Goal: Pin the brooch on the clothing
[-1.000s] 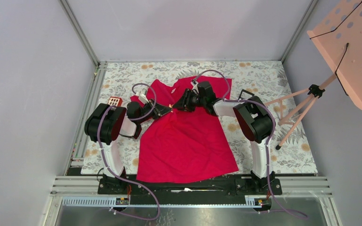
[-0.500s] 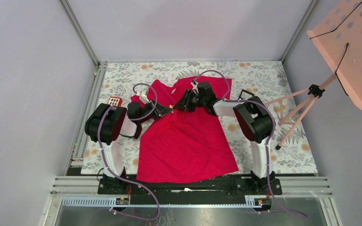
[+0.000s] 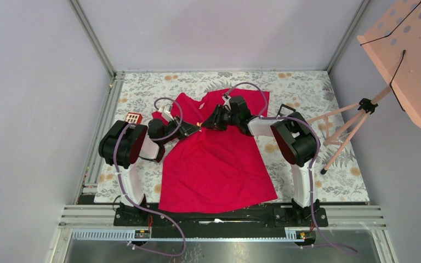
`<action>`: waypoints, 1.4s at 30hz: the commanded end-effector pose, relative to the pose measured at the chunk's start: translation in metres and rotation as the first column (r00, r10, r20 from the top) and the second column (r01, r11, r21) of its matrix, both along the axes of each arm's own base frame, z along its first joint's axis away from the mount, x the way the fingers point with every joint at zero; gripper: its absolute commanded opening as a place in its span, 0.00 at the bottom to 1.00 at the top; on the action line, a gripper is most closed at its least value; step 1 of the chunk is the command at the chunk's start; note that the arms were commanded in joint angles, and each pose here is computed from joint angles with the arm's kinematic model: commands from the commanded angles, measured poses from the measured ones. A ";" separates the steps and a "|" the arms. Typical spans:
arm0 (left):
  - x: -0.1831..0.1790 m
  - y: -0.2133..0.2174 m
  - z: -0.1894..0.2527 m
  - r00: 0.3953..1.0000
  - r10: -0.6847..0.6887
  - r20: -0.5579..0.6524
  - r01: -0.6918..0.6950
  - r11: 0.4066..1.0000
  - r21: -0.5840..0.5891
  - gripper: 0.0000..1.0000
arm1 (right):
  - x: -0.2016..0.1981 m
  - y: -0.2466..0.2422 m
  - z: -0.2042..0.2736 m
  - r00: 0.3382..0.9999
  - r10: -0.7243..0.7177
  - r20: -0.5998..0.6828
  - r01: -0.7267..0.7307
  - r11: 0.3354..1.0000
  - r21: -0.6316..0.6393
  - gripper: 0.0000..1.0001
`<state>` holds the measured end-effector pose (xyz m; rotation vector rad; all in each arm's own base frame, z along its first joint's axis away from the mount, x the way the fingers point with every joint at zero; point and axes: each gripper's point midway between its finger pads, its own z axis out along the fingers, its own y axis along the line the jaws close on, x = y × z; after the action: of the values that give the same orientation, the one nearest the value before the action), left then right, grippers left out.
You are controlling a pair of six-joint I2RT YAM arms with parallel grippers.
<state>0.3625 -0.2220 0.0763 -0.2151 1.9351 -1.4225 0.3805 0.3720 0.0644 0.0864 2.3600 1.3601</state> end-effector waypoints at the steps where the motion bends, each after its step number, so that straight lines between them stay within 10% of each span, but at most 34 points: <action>1: -0.015 -0.016 0.022 0.991 -0.089 0.095 0.093 0.995 -0.040 0.00 | 0.012 0.005 0.009 0.997 -0.050 0.061 0.049 0.999 0.014 0.32; 42: -0.039 -0.020 0.040 0.947 -0.239 0.216 0.247 0.969 -0.012 0.00 | -0.030 0.006 0.008 0.917 0.200 0.346 -0.143 0.973 -0.183 0.41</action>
<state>0.3440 -0.2260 0.0696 -0.1414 1.9770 -1.4645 0.3626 0.3712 0.0579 -0.2591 2.2698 1.2000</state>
